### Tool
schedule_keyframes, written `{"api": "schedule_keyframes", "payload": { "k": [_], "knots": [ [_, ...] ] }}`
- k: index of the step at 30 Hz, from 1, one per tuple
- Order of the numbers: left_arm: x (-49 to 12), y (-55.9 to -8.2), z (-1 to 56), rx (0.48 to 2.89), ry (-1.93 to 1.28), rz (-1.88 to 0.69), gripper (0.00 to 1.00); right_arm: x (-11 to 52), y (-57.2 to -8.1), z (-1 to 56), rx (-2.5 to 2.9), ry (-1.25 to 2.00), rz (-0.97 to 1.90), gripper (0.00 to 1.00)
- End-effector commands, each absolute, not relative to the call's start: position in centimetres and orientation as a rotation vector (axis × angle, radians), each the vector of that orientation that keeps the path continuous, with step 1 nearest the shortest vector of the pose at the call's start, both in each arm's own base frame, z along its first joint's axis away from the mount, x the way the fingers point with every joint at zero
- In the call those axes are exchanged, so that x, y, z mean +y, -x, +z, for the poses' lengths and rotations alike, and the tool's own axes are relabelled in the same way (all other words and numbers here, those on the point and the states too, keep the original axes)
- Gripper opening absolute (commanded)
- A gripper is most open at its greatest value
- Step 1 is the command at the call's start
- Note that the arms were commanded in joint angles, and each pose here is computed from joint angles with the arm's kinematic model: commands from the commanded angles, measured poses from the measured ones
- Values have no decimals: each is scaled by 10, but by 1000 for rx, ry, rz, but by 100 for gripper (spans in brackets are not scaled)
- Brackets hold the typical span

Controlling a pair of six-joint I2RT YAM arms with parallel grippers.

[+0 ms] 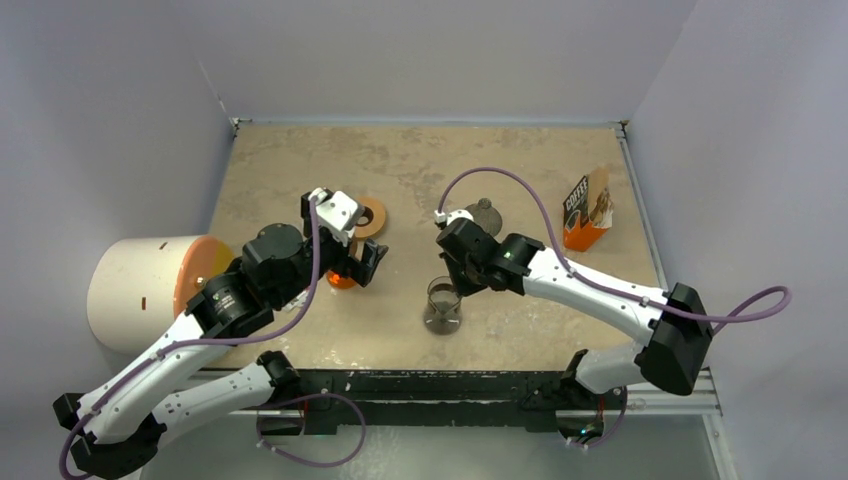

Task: Place the coffee filter in the dripper
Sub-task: Place the coffee server at the center of the board.

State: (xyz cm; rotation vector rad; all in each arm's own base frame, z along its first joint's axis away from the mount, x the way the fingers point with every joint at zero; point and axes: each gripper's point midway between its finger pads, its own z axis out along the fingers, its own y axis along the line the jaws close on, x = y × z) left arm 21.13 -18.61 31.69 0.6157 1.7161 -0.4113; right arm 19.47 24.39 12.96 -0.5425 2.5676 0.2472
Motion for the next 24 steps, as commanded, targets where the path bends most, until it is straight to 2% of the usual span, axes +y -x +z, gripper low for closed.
{"api": "schedule_keyframes", "payload": {
  "k": [1, 7, 14, 24],
  "knots": [
    [-186, -215, 320, 1711, -582, -415, 98, 253, -199, 140, 2509, 475, 314, 0],
    [-187, -215, 319, 1714, -584, -414, 98, 250, -194, 133, 2519, 459, 309, 1],
    [-187, -216, 319, 1715, -584, -413, 99, 255, -195, 151, 2482, 436, 358, 24],
    [-186, -215, 321, 1710, -583, -413, 99, 265, -201, 206, 2403, 433, 441, 36]
  ]
}}
